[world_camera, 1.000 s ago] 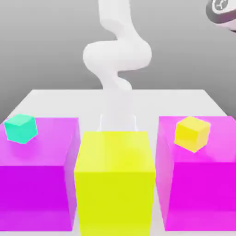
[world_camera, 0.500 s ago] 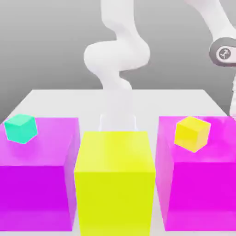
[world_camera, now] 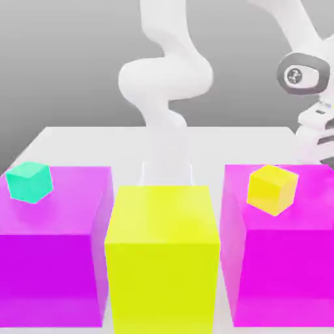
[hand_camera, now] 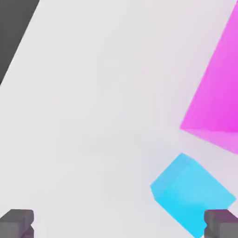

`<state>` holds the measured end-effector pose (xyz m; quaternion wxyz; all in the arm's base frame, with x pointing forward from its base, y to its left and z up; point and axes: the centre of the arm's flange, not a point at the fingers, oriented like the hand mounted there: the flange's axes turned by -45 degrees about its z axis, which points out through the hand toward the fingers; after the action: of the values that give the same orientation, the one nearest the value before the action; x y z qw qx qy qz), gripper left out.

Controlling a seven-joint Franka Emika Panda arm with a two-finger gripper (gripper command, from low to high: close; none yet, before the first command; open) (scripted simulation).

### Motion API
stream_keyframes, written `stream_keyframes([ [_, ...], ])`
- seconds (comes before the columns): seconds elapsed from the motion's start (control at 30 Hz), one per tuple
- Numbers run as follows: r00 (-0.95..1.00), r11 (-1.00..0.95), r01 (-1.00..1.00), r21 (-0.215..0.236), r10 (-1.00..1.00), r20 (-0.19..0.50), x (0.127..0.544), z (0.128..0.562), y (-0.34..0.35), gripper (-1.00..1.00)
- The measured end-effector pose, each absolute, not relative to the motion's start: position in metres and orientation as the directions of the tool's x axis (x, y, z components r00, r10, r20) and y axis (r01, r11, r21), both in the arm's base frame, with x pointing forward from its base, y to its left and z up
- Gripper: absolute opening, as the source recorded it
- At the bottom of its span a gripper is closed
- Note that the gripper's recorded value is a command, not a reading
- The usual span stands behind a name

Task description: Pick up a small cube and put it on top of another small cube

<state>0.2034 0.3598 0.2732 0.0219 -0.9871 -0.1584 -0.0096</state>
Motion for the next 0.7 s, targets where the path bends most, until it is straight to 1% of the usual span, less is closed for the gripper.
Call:
stream_keyframes([
  [0.27, 0.999, -0.999, 0.030, -0.040, 0.030, 0.011, 0.209, 0.246, 0.336, 0.00],
  [0.57, 0.960, -0.960, -0.281, -0.004, -0.281, -0.001, 0.208, 0.204, 0.304, 0.00],
  [0.7, 0.949, -0.949, -0.316, -0.004, -0.316, -0.001, 0.209, 0.176, 0.303, 0.00],
])
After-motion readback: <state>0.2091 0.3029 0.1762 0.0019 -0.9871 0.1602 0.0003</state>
